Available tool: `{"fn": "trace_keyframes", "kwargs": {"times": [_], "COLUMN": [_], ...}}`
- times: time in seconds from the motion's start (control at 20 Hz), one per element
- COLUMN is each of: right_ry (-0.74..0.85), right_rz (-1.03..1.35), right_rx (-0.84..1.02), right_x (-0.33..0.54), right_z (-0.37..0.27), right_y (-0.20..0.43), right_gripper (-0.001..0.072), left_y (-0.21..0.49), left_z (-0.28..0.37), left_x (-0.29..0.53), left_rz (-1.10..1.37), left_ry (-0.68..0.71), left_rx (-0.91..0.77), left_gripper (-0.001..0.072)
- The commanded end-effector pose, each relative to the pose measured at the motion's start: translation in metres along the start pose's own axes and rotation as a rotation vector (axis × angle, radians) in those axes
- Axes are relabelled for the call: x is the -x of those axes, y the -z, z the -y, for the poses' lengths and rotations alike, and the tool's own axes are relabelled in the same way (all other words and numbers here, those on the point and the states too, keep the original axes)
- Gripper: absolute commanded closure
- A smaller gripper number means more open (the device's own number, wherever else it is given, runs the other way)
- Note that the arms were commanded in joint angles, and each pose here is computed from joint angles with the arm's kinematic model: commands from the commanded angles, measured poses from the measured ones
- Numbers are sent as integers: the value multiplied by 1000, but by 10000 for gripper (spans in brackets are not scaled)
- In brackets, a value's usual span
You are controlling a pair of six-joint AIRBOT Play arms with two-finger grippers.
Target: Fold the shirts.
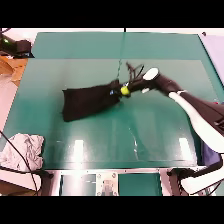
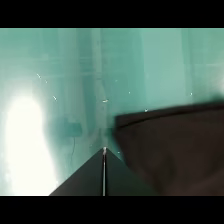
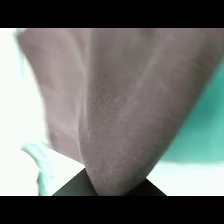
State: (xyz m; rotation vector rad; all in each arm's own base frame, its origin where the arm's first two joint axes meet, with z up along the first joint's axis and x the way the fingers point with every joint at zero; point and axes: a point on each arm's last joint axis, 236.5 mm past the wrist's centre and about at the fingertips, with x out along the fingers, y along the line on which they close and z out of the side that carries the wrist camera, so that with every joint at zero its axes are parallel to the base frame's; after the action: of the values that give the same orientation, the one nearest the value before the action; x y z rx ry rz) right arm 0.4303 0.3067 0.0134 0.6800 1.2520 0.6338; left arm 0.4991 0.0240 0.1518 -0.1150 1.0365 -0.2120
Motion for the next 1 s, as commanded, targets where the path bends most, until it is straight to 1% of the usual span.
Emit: {"fn": "trace_keyframes", "kwargs": {"times": [0.0, 0.1, 0.2, 0.35, 0.55, 0.7, 0.8, 0.95], "right_ry": [-29, 13, 80, 176, 286, 388, 446, 527], "right_rz": [175, 303, 442, 628, 792, 835, 842, 914], "right_rx": [69, 43, -11, -139, -352, -492, -554, -604], "right_x": [93, 168, 245, 356, 471, 523, 543, 572], "right_z": [-36, -22, 9, 74, 165, 219, 237, 233], "right_y": [-58, -88, -108, -114, -81, -37, -9, 15], "right_gripper": [698, 698, 698, 698, 698, 698, 698, 698], "left_y": [1, 4, 6, 6, 6, 6, 6, 6], "left_z": [0, 1, 1, 1, 1, 1, 1, 1], "left_x": [0, 0, 0, 0, 0, 0, 0, 0], "left_rz": [-5, -17, -25, -26, -26, -26, -27, -27], "left_ry": [1, 4, 5, 5, 5, 6, 6, 6], "left_rx": [0, 0, 1, 1, 1, 1, 1, 0], "left_gripper": [680, 680, 680, 680, 680, 680, 680, 680]}}
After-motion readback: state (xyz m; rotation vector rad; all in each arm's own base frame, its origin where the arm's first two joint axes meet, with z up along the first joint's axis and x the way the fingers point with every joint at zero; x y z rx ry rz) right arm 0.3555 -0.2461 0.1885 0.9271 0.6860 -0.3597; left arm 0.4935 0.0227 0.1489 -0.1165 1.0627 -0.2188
